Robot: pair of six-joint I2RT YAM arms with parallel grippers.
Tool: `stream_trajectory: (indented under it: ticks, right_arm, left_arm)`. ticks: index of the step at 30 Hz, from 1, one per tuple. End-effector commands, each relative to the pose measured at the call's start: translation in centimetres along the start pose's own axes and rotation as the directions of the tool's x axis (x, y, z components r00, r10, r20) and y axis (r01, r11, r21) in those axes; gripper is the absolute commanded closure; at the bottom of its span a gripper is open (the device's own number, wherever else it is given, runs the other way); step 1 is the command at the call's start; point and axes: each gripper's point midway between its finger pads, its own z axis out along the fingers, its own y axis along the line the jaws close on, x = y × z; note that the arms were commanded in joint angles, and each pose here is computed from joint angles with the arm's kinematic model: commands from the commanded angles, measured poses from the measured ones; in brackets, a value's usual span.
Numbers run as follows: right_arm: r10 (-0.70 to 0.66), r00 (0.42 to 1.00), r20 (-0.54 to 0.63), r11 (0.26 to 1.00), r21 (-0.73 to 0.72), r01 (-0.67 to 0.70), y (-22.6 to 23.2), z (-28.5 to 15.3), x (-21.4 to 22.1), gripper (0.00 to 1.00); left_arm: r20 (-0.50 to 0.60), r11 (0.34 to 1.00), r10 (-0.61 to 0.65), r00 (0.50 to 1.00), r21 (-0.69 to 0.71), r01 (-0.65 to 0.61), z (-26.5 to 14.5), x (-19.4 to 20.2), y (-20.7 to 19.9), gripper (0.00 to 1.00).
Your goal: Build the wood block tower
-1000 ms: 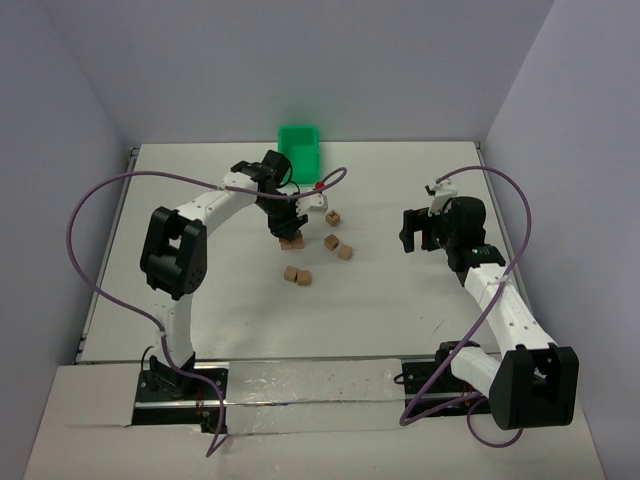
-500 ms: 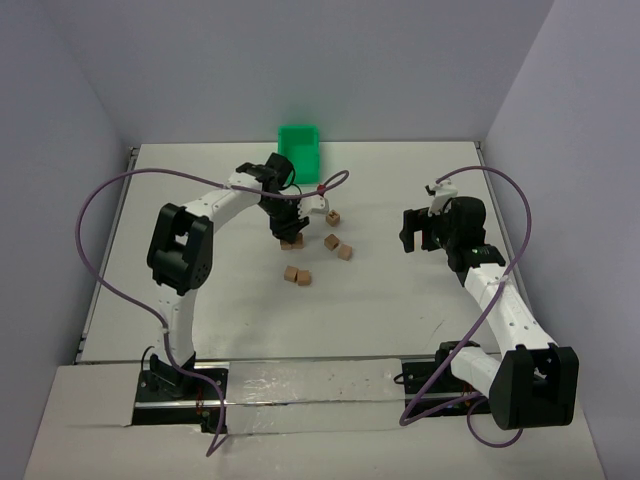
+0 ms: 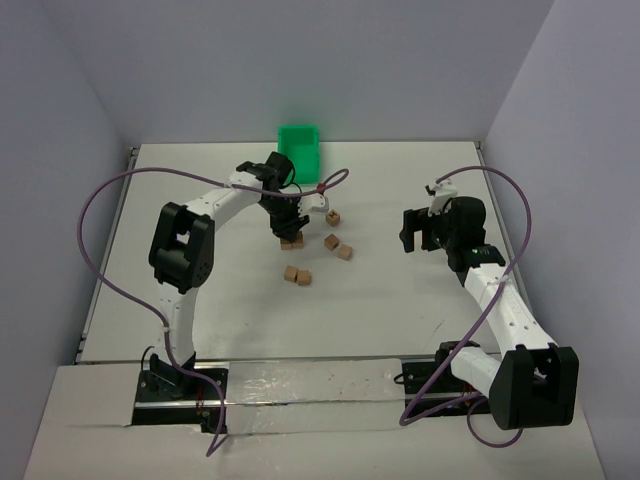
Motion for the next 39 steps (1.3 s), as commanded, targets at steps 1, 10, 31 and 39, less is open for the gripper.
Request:
stream_trajectory:
  ticks: [1, 10, 31, 39]
  right_arm:
    - [-0.018, 0.998, 0.065, 1.0, 0.01, 0.018, -0.1, -0.4, -2.7, 0.0]
    - [-0.021, 0.998, 0.062, 1.0, 0.009, 0.021, -0.1, -0.4, -2.6, 0.0]
    - [-0.019, 0.998, 0.068, 1.0, 0.008, 0.019, 0.0, -0.5, -2.7, 0.0]
    - [-0.038, 0.996, 0.081, 0.998, -0.048, 0.042, 1.1, -0.9, -2.9, 0.0]
  left_arm:
    - [0.04, 1.0, 0.028, 0.999, -0.009, -0.028, -0.5, -1.3, 0.8, 0.82]
    - [0.037, 1.0, 0.029, 0.999, -0.002, -0.029, -0.3, -1.1, 0.6, 0.77]
    - [0.095, 0.997, 0.049, 0.994, -0.063, -0.043, -3.9, -3.9, 1.0, 0.07]
    - [0.351, 0.972, 0.053, 0.935, -0.232, 0.032, -16.5, -9.2, 1.6, 0.01]
